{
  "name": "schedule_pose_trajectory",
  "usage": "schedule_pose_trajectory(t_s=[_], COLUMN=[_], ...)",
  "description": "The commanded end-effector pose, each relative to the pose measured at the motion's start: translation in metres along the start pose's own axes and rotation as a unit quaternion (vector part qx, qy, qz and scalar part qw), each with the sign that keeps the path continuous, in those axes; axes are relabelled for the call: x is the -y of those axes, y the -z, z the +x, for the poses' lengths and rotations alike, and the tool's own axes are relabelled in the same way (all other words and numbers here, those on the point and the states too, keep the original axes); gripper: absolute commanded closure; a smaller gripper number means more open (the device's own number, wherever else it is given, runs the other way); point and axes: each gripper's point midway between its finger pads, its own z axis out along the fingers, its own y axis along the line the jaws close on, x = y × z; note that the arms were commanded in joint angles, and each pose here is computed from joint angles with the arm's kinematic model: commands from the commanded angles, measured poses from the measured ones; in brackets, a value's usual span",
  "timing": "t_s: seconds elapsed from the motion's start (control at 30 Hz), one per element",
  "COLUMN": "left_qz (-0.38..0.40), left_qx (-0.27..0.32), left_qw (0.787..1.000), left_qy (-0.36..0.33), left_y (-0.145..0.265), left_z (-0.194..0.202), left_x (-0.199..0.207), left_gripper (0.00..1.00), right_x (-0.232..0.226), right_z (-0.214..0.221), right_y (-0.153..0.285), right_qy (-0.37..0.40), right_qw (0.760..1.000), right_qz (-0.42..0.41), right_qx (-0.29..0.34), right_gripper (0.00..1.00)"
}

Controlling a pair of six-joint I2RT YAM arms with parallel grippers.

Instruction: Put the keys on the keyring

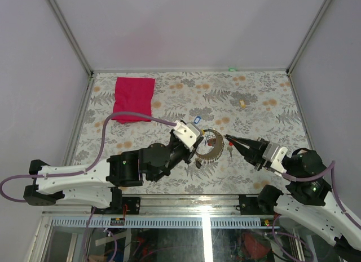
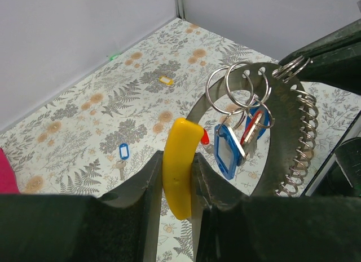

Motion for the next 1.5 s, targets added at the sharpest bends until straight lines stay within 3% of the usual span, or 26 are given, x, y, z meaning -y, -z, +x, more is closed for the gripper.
schedule_pose_trajectory(t_s=[0.0,0.47,0.73,0.87,1.0,1.07,1.47], left_qz=[0.0,0.111,0.146,0.145,0.14,0.138,0.174], left_qx=[0.042,0.017,0.012,0.018,0.023,0.026,0.073], left_qw=[0.998,0.991,0.986,0.986,0.986,0.986,0.977], left_qy=[0.046,0.077,0.08,0.085,0.09,0.093,0.1], left_y=[0.005,-0.01,-0.018,-0.017,-0.014,-0.011,0.022], left_z=[-0.025,0.013,0.024,0.022,0.021,0.019,-0.008], left_x=[-0.002,0.057,0.078,0.077,0.073,0.07,0.057], left_gripper=[1.0,1.0,0.95,0.87,0.68,0.64,0.62], right_x=[0.008,-0.001,-0.014,-0.019,-0.021,-0.018,-0.011], right_z=[-0.021,-0.029,-0.039,-0.037,-0.031,-0.028,-0.002], right_y=[0.003,0.031,0.045,0.052,0.056,0.057,0.05], right_qy=[0.015,0.012,-0.059,-0.098,-0.125,-0.136,-0.173], right_qw=[1.0,0.996,0.985,0.977,0.969,0.966,0.946], right_qz=[0.002,-0.052,-0.095,-0.102,-0.095,-0.084,-0.041], right_qx=[0.011,-0.072,-0.129,-0.162,-0.191,-0.205,-0.271], right_gripper=[0.94,1.0,1.0,1.0,1.0,1.0,1.0])
